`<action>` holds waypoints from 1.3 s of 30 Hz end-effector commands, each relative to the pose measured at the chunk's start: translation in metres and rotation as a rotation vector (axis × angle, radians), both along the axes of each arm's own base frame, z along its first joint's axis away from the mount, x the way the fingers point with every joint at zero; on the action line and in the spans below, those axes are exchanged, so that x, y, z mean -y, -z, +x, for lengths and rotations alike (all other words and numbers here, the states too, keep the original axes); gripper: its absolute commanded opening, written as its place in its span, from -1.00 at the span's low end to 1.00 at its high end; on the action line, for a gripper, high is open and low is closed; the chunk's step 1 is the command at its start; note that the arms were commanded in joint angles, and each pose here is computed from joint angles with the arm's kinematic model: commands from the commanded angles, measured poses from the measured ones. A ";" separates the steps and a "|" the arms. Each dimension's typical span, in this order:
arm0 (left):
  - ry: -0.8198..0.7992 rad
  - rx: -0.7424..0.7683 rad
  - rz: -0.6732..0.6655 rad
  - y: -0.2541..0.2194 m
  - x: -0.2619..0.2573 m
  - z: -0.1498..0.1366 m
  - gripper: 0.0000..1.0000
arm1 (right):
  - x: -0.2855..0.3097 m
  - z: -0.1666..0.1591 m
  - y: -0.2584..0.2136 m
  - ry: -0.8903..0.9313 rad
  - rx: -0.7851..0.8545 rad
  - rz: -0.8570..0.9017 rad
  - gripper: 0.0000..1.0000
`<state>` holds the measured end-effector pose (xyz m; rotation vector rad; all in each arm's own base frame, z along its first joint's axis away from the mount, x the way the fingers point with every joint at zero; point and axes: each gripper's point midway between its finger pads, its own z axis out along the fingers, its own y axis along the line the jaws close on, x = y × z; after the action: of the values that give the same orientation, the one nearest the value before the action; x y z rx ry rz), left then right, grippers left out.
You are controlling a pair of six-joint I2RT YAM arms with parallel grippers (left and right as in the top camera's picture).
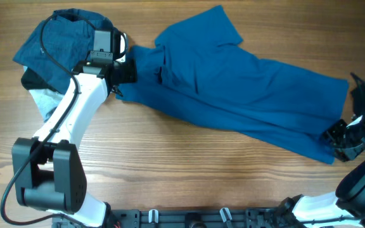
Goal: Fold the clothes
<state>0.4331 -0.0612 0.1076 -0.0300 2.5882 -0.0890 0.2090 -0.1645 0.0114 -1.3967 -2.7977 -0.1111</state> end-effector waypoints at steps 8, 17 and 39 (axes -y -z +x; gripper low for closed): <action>-0.006 0.024 0.024 -0.007 -0.007 0.004 -0.92 | 0.019 -0.045 0.012 0.129 -0.196 -0.132 0.18; -0.005 0.006 0.026 -0.005 -0.007 0.000 -0.92 | 0.001 -0.037 0.027 0.119 -0.121 -0.050 -0.21; 0.333 -0.371 -0.102 0.089 0.088 -0.073 0.01 | 0.070 -0.038 -0.018 0.211 -0.191 -0.304 -0.86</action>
<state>0.3669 -0.1365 0.0416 0.2396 2.9069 -0.3786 0.1697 -0.2306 0.0284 -1.6521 -2.5857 0.4285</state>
